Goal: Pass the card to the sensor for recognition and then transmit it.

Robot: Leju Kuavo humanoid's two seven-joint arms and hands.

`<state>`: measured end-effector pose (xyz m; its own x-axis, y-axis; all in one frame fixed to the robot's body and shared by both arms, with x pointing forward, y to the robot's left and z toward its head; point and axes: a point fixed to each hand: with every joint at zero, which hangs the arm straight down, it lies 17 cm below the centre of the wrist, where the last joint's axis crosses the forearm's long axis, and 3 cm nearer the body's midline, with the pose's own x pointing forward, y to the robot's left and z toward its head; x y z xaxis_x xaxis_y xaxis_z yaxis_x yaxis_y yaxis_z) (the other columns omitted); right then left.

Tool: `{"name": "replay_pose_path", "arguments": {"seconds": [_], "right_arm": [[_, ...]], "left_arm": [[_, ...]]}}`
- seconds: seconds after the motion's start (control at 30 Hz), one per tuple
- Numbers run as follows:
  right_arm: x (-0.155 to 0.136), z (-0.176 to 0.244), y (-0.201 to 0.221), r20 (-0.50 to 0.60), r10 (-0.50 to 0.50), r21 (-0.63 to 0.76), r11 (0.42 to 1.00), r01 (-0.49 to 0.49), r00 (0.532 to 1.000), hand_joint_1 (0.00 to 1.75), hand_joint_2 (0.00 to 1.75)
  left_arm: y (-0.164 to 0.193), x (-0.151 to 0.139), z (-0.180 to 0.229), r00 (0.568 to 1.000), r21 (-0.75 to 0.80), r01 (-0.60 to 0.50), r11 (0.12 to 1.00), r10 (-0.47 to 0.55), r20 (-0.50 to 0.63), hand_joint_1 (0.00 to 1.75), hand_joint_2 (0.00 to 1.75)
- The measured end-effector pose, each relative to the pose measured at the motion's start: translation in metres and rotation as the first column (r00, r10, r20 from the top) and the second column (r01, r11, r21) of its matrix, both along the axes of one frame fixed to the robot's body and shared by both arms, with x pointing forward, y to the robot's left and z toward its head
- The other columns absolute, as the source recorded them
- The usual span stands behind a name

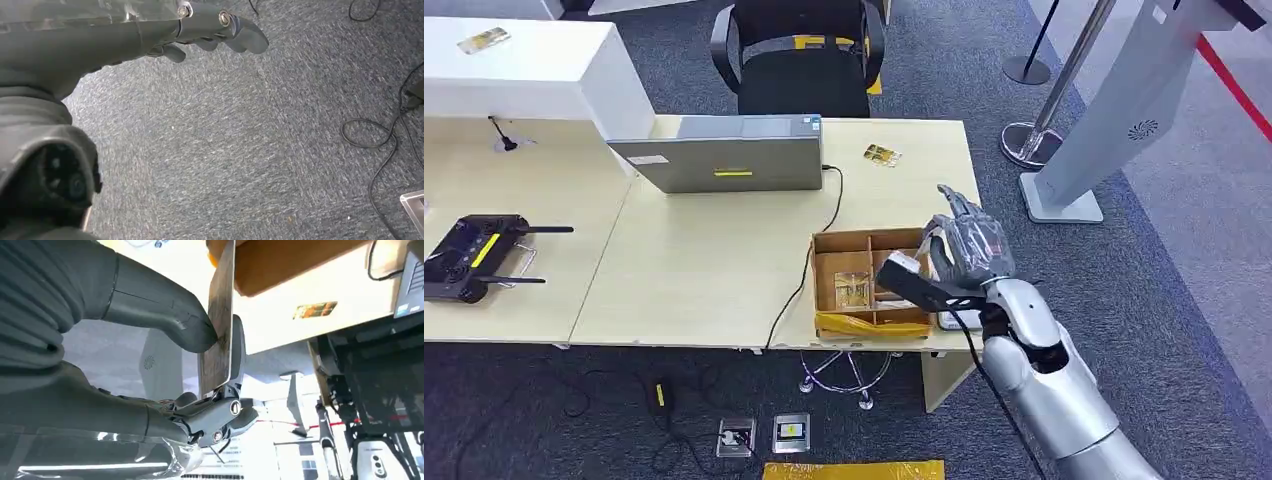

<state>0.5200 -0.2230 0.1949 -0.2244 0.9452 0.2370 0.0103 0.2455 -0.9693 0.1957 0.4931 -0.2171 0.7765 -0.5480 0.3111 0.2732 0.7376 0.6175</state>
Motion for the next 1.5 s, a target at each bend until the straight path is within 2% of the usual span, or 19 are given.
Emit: {"name": "replay_pose_path", "arguments": {"seconds": [0.33, 0.6, 0.9, 1.07, 1.27, 1.5], "right_arm": [[0.004, 0.018, -0.003, 0.058, 0.008, 0.008, 1.000, -0.009, 0.998, 1.75, 1.75], [0.018, 0.076, -0.008, 0.208, 0.028, 0.000, 1.000, -0.028, 0.978, 1.75, 1.75], [0.038, 0.161, -0.012, 0.437, 0.070, -0.021, 0.997, -0.067, 0.897, 1.75, 1.75], [0.057, 0.191, -0.013, 0.511, 0.069, -0.021, 0.997, -0.068, 0.857, 1.75, 1.75], [0.080, 0.203, -0.012, 0.541, 0.049, -0.016, 0.999, -0.048, 0.840, 1.75, 1.75], [0.098, 0.183, -0.011, 0.488, 0.032, -0.008, 0.999, -0.032, 0.872, 1.75, 1.75]], "left_arm": [[-0.002, 0.000, -0.001, 1.000, -0.007, -0.005, 1.000, 0.005, 0.004, 0.00, 0.00], [-0.003, 0.001, -0.001, 1.000, -0.009, -0.006, 1.000, 0.006, 0.005, 0.00, 0.00], [-0.011, 0.006, -0.001, 1.000, -0.019, 0.011, 1.000, -0.011, 0.013, 0.00, 0.00], [-0.011, 0.016, 0.002, 1.000, -0.022, 0.013, 1.000, -0.013, 0.027, 0.00, 0.00], [-0.012, 0.021, 0.004, 0.999, -0.022, 0.017, 1.000, -0.016, 0.034, 0.00, 0.00], [-0.012, 0.022, 0.004, 0.999, -0.022, 0.019, 1.000, -0.018, 0.035, 0.00, 0.00]]}}
